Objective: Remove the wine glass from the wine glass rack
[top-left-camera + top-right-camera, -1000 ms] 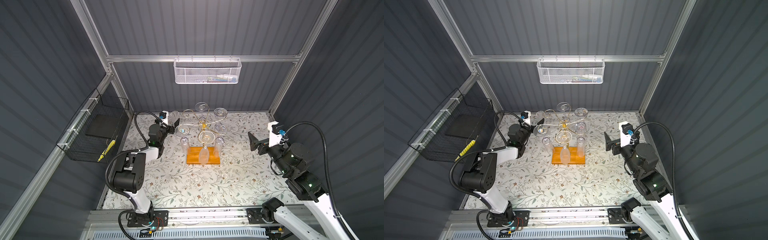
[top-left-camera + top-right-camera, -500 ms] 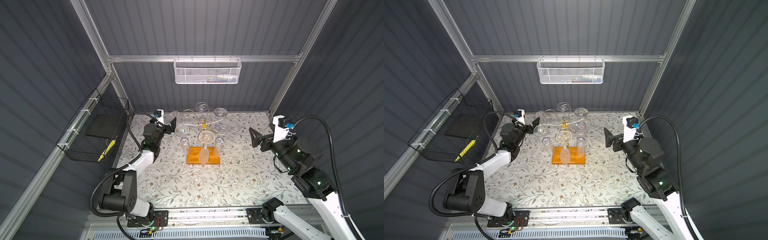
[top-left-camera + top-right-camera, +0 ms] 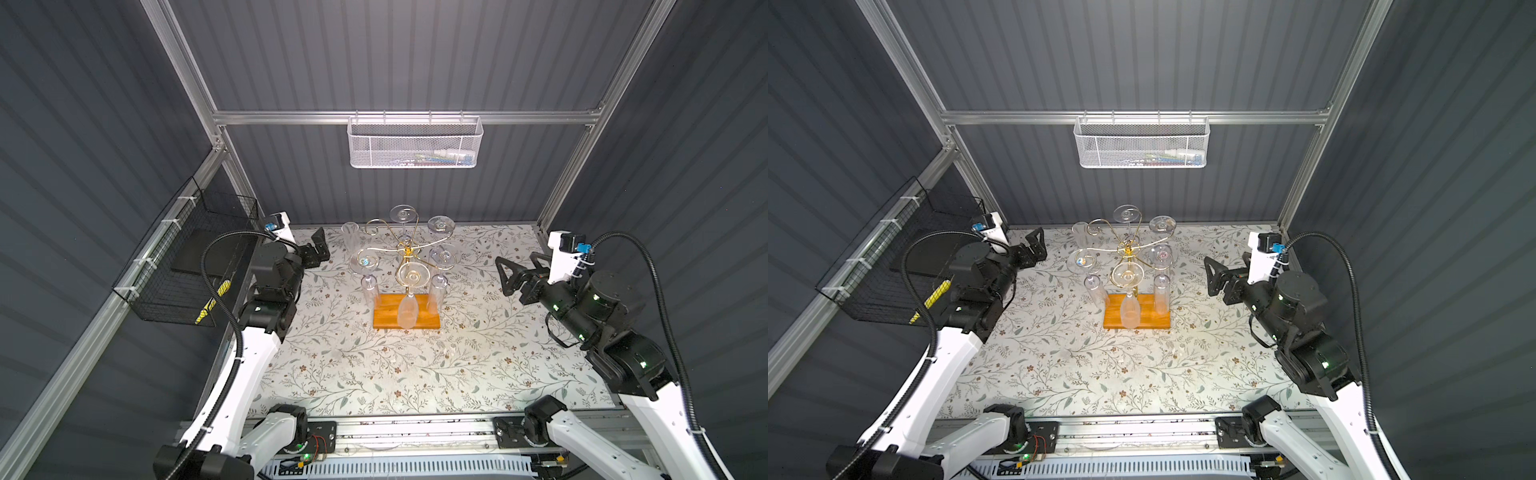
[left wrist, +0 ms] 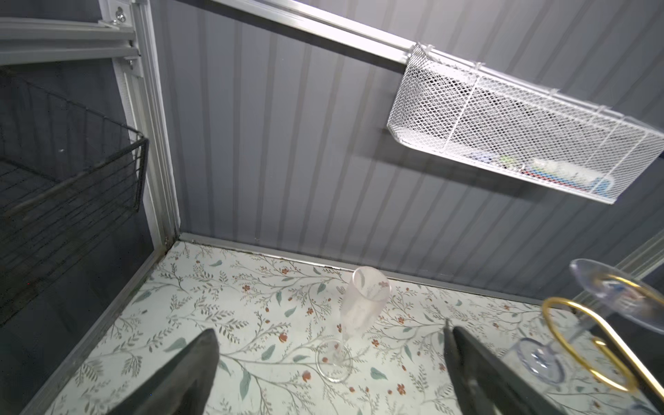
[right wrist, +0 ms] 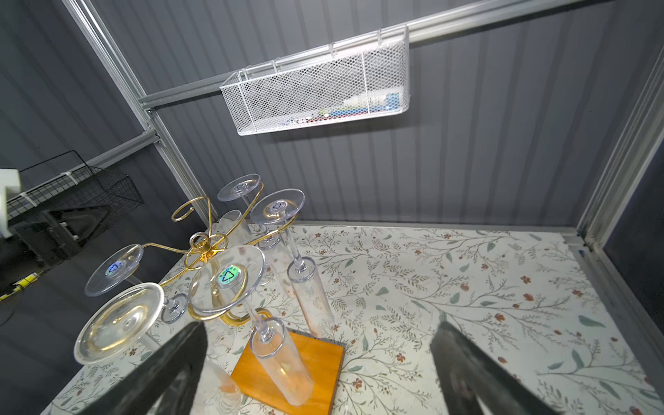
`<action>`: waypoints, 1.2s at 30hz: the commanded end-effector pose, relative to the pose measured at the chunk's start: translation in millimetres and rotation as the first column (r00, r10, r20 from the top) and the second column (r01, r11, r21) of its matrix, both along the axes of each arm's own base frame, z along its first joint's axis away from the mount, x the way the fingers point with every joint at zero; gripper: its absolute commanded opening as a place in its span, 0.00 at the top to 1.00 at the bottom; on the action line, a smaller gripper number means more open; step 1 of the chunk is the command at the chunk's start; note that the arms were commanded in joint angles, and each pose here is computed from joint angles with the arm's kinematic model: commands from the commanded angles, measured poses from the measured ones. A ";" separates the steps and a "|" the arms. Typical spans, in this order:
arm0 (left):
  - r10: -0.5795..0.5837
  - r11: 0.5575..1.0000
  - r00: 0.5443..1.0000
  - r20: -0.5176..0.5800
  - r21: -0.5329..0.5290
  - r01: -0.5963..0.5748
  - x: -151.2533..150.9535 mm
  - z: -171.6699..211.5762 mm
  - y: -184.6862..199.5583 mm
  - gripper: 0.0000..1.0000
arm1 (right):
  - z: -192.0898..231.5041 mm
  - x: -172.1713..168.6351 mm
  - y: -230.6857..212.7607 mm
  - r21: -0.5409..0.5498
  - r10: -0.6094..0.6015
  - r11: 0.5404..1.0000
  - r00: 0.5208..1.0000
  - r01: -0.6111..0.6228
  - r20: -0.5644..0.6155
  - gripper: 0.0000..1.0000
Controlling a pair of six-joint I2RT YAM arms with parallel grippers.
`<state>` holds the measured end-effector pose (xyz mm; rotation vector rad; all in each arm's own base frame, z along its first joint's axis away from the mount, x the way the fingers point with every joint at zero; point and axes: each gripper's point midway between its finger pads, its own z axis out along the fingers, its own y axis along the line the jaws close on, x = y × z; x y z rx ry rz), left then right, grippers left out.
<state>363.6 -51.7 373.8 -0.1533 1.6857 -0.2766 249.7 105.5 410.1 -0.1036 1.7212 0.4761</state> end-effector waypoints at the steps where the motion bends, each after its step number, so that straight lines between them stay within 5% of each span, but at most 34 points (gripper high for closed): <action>1: -0.101 0.986 0.987 -0.125 -0.144 0.082 -31.2 -3.9 -15.4 0.00 | -10.0 -3.3 1.9 0.045 0.012 0.999 0.998 -0.009 -0.054 0.01; 7: -0.318 0.883 0.932 -0.176 -0.414 0.223 -69.9 12.8 -50.4 0.03 | -22.7 -6.9 5.8 0.063 0.038 0.997 0.996 -0.033 -0.086 0.01; 12: -0.495 0.662 0.854 -0.157 -0.705 0.254 -88.2 7.6 -81.0 0.10 | -36.9 -7.2 8.2 0.068 0.049 0.997 0.993 -0.042 -0.106 0.01; 17: -0.540 0.525 0.833 -0.121 -0.822 0.221 -95.5 5.9 -87.8 0.19 | -45.5 -8.0 15.3 0.080 0.086 0.994 0.987 -0.076 -0.134 0.01; 28: -0.639 0.373 0.758 -0.133 -0.915 0.155 -98.3 -12.9 -108.4 0.40 | -58.0 -11.2 14.3 0.074 0.086 0.995 0.981 -0.074 -0.174 0.01; 36: -0.676 0.335 0.728 -0.110 -0.927 0.171 -90.7 -15.5 -128.2 0.53 | -59.4 -10.6 13.1 0.071 0.077 0.995 0.981 -0.066 -0.178 0.01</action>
